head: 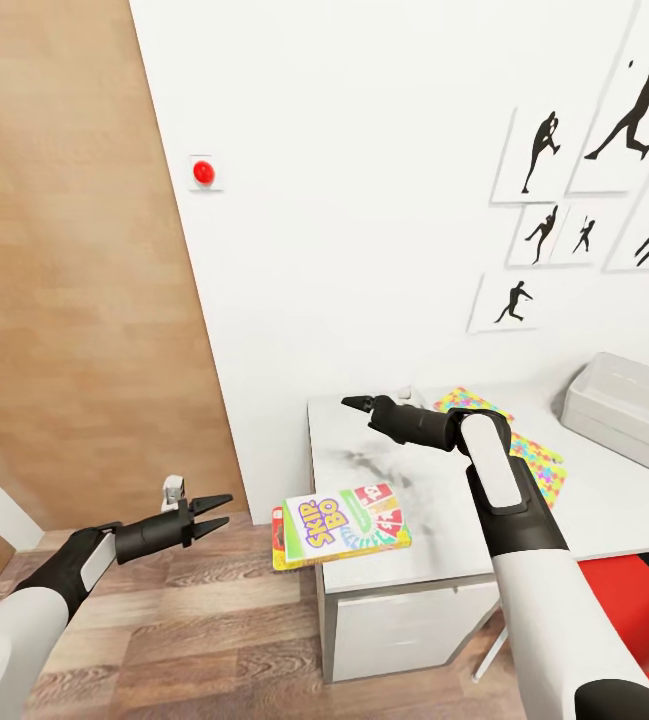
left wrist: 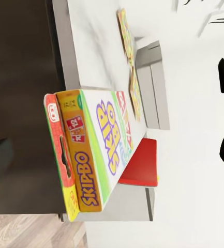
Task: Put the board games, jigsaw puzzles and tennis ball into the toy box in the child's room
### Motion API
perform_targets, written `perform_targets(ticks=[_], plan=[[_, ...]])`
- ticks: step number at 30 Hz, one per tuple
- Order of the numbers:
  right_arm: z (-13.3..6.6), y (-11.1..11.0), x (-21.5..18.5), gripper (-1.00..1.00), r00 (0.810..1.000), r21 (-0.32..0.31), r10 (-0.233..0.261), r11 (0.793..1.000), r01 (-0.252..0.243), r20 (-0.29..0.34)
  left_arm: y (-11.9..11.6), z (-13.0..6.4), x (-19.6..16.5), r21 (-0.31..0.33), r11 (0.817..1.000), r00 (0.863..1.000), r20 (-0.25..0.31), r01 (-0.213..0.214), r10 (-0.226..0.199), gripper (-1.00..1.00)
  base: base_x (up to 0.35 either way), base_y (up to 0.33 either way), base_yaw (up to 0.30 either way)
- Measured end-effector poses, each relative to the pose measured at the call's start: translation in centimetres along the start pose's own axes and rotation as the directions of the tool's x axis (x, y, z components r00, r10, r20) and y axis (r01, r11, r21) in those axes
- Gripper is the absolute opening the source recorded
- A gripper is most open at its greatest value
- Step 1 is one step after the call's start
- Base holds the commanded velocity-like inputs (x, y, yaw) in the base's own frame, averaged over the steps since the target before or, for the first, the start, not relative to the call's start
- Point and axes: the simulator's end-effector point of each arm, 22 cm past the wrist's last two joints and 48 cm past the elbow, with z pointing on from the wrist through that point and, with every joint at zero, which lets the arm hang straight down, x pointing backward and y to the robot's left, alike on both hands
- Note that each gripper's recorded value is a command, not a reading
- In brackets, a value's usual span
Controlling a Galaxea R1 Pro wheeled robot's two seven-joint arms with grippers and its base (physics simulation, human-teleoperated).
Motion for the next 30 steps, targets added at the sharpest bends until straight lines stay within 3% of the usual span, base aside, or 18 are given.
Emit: perform_targets(ticks=[16,30], plan=[[-1.7,2.7,-1.3,1.00,0.997,-0.039,-0.055,0.998,0.057,0.048,-0.6,0.0,-0.1,0.004,1.000,1.000,0.002,-0.011,0.011,1.00,0.000,0.000,-0.066],[-1.6,2.8,-0.9,1.00,0.996,-0.049,-0.069,0.996,0.072,0.058,-0.1,0.1,-0.3,0.011,1.000,1.000,0.008,-0.027,0.027,1.00,0.000,0.000,-0.116]])
